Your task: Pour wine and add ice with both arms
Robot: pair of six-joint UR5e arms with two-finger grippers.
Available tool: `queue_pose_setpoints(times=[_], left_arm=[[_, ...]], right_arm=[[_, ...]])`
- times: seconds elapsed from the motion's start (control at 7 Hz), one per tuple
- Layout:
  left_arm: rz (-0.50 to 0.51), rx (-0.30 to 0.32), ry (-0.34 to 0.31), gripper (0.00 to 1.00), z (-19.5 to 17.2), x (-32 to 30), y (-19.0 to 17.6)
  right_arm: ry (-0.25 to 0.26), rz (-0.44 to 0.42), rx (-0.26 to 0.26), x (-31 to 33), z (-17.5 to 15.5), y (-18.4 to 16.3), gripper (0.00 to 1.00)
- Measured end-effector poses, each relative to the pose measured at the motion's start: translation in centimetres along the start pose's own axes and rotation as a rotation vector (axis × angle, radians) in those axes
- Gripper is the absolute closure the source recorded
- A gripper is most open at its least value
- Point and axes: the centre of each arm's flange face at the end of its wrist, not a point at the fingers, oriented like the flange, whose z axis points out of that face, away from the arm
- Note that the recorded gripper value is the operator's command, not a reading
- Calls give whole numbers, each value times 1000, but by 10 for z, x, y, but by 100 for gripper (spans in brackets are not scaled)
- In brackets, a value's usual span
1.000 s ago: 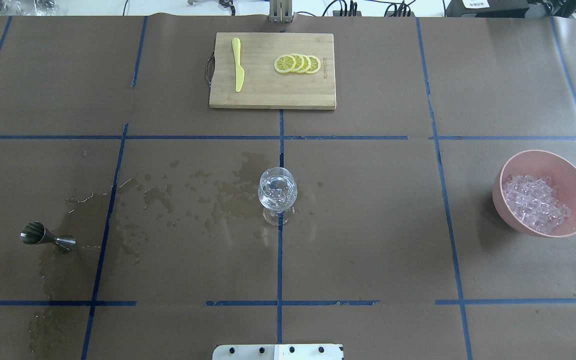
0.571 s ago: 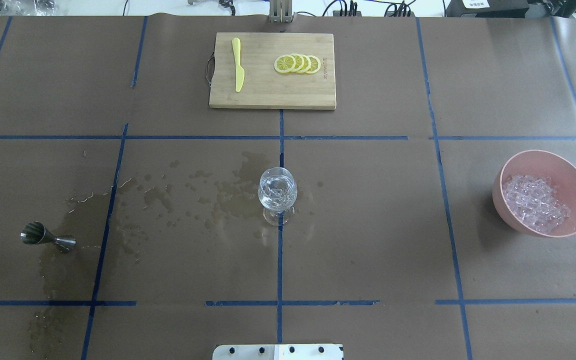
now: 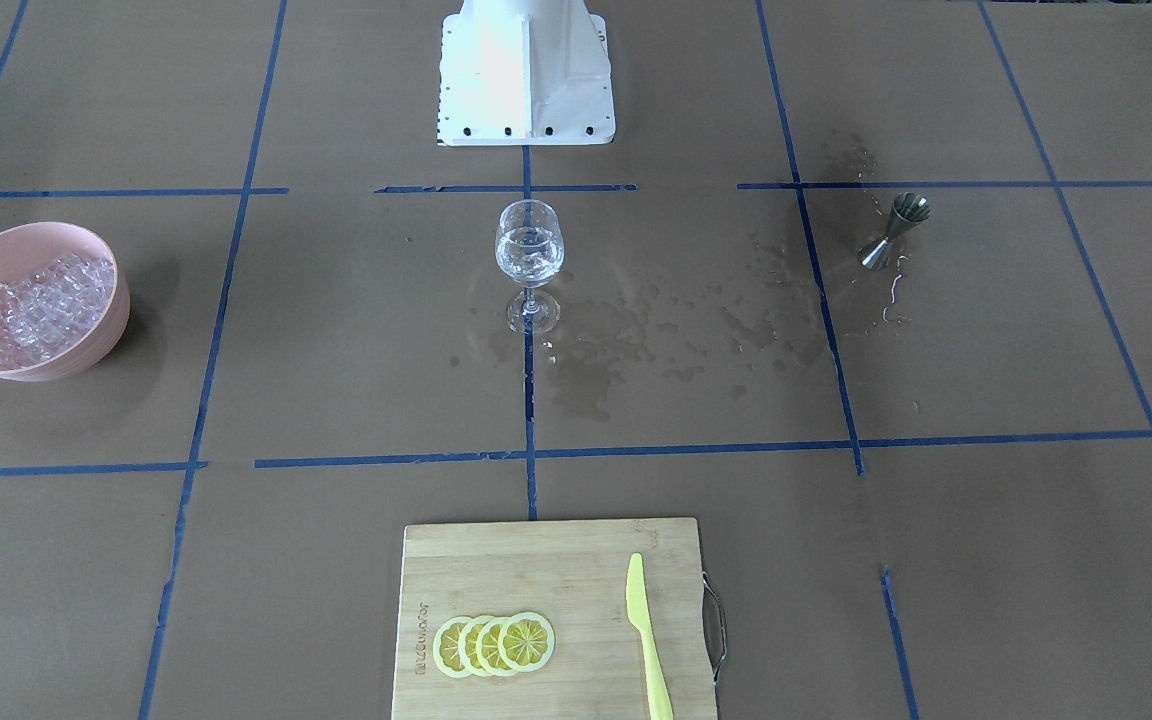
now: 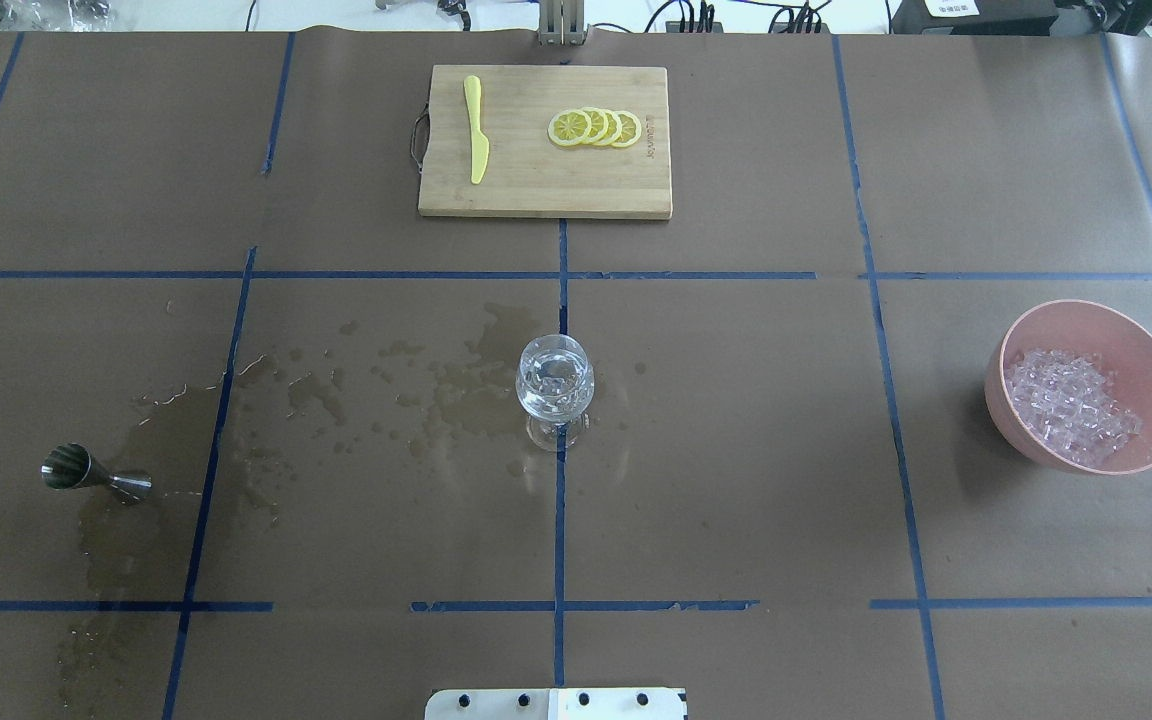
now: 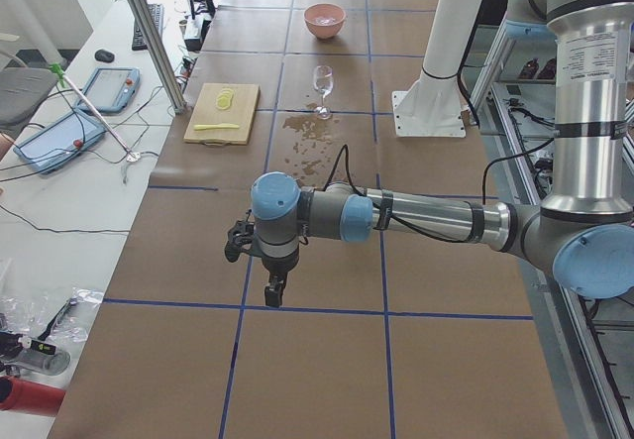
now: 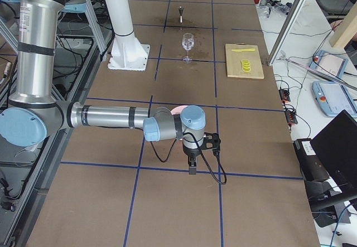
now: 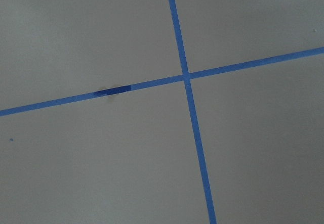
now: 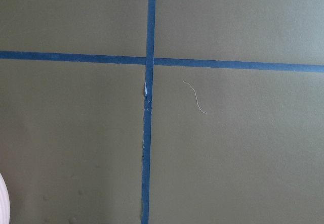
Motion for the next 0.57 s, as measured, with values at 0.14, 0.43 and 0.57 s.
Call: queue_pose_setpoints(times=[0.14,0.43,0.57], left_arm=[[-5,-13,40,0,0,5,2],[-5,-17,85,0,0,10,3],[-4,-15,100,0,-1,12,2]], right_arm=[[-15,14,-33,0,-1,0,0],[-64,-7,-64,-4,-3,5,0],[-112,-13,-64,-11,-6,6,0]])
